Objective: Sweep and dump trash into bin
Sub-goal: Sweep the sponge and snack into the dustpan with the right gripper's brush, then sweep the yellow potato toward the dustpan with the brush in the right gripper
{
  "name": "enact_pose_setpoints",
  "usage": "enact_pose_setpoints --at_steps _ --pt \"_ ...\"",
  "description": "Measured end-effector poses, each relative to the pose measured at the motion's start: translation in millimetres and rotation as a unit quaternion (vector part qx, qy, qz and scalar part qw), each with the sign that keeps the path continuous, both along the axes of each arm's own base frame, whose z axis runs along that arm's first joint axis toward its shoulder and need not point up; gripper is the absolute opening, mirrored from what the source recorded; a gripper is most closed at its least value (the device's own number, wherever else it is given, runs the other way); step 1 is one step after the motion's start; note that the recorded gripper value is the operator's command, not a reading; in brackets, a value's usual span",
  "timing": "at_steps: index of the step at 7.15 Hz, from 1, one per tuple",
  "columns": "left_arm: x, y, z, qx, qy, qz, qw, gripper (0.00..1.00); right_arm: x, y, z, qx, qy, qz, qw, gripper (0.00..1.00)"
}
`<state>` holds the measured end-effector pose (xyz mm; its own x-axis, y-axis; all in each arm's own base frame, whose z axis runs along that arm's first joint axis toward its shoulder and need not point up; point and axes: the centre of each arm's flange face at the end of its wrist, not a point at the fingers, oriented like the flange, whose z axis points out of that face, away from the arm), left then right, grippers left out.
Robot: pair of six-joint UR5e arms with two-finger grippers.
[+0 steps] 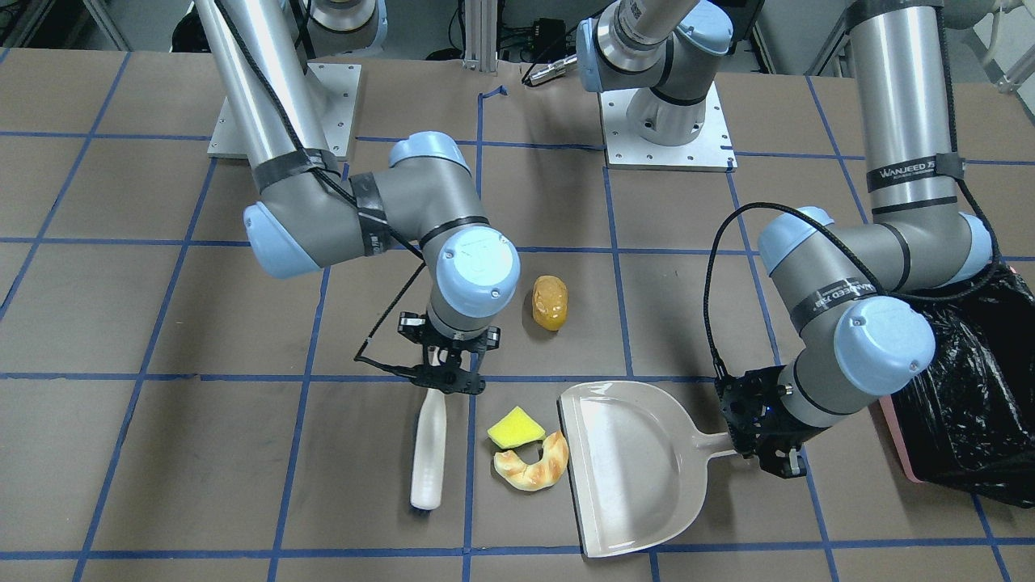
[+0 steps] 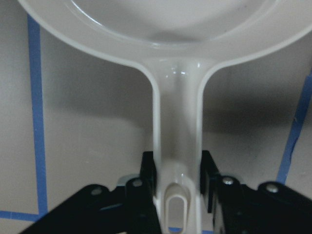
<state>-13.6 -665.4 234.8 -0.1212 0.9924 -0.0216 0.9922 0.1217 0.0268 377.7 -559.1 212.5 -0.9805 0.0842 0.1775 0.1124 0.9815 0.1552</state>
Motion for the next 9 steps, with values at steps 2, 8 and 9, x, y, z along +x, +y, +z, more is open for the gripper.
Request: enact_pose_setpoints --at_steps 2,8,9 --pt "-9.3 1.2 2.8 0.002 -0.013 -0.006 0.9999 0.11 48.1 1.2 -12.4 0.011 -0.039 0.006 0.9992 0.00" --pt "-18.4 4.1 7.3 0.005 -0.033 -0.013 0.9993 0.08 133.1 10.7 37.3 0.024 -0.182 -0.008 0.9829 0.00" --pt "-16.7 4.3 9.9 0.003 -0.033 -0.014 0.9994 0.06 143.0 13.2 43.9 0.024 -0.190 -0.011 0.9815 0.00"
